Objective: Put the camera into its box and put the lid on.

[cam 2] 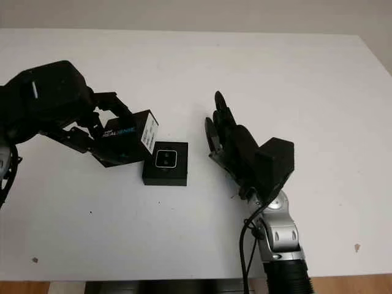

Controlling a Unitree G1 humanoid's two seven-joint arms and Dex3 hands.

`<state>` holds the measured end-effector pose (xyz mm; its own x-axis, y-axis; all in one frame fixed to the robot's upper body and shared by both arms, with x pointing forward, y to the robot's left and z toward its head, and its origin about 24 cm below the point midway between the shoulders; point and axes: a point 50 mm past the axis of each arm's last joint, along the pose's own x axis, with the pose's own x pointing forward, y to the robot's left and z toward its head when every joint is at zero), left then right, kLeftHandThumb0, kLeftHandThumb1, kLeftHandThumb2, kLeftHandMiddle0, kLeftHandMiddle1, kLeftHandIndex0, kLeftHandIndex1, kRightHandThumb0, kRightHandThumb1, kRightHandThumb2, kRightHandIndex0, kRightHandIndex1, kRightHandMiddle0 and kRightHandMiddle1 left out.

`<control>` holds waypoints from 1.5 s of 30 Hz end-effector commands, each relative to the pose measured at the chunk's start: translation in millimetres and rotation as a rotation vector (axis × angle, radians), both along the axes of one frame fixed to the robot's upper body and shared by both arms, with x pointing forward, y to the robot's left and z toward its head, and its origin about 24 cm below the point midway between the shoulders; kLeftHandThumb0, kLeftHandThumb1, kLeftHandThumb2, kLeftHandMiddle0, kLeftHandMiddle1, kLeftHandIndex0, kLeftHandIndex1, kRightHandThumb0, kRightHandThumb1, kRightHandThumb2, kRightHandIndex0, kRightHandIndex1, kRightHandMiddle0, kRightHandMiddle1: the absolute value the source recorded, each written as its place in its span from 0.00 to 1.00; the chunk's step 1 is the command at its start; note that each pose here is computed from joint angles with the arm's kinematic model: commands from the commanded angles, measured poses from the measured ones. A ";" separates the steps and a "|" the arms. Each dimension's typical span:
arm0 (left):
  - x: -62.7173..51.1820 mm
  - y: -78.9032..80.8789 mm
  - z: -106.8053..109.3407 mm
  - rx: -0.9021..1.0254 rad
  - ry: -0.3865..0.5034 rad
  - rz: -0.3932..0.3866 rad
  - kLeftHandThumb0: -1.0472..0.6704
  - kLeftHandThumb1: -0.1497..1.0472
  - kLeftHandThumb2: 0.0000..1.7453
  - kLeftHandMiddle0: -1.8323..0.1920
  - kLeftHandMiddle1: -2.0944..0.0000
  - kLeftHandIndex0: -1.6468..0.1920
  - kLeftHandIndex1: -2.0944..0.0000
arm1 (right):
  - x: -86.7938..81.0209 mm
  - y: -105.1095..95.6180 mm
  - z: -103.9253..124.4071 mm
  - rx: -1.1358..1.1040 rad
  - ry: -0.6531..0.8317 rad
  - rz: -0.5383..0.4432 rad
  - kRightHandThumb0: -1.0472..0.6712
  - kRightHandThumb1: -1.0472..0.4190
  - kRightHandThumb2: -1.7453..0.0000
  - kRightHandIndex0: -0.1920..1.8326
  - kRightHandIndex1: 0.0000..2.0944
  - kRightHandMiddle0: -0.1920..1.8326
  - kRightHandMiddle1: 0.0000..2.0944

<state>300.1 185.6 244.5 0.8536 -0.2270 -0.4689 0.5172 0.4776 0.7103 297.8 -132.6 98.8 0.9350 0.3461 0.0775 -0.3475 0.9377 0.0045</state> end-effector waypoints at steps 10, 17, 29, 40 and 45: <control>6.3 -17.0 -2.6 -0.044 -0.021 0.037 0.35 1.00 0.13 0.83 0.12 0.85 0.26 | -6.1 1.2 -0.3 -0.007 0.001 -0.016 0.23 0.00 0.64 0.00 0.00 0.00 0.00; 8.4 -22.7 -10.8 0.024 -0.065 -0.014 0.35 1.00 0.13 0.83 0.13 0.85 0.24 | -6.6 3.5 -1.8 -0.010 0.007 -0.018 0.22 0.00 0.64 0.00 0.00 0.00 0.00; 11.9 -25.4 -18.1 0.080 -0.094 -0.048 0.35 1.00 0.13 0.90 0.20 0.89 0.28 | -8.1 5.8 -0.6 0.017 -0.009 -0.023 0.22 0.00 0.64 0.00 0.00 0.00 0.00; 8.3 -31.4 -29.5 0.073 -0.037 -0.059 0.35 1.00 0.12 0.88 0.19 0.87 0.30 | -8.5 8.5 -0.2 0.037 -0.016 -0.035 0.23 0.00 0.62 0.00 0.00 0.00 0.00; 5.4 -37.1 -33.5 0.080 -0.007 -0.070 0.36 1.00 0.12 0.85 0.12 0.87 0.25 | -9.8 10.0 -0.5 0.047 -0.022 -0.043 0.24 0.00 0.62 0.00 0.00 0.00 0.00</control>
<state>307.8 152.1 212.6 0.8479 -0.2374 -0.4740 0.5301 0.3946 0.7505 291.3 -122.8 95.8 0.9483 0.3047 0.0891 -0.3093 0.9500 0.0421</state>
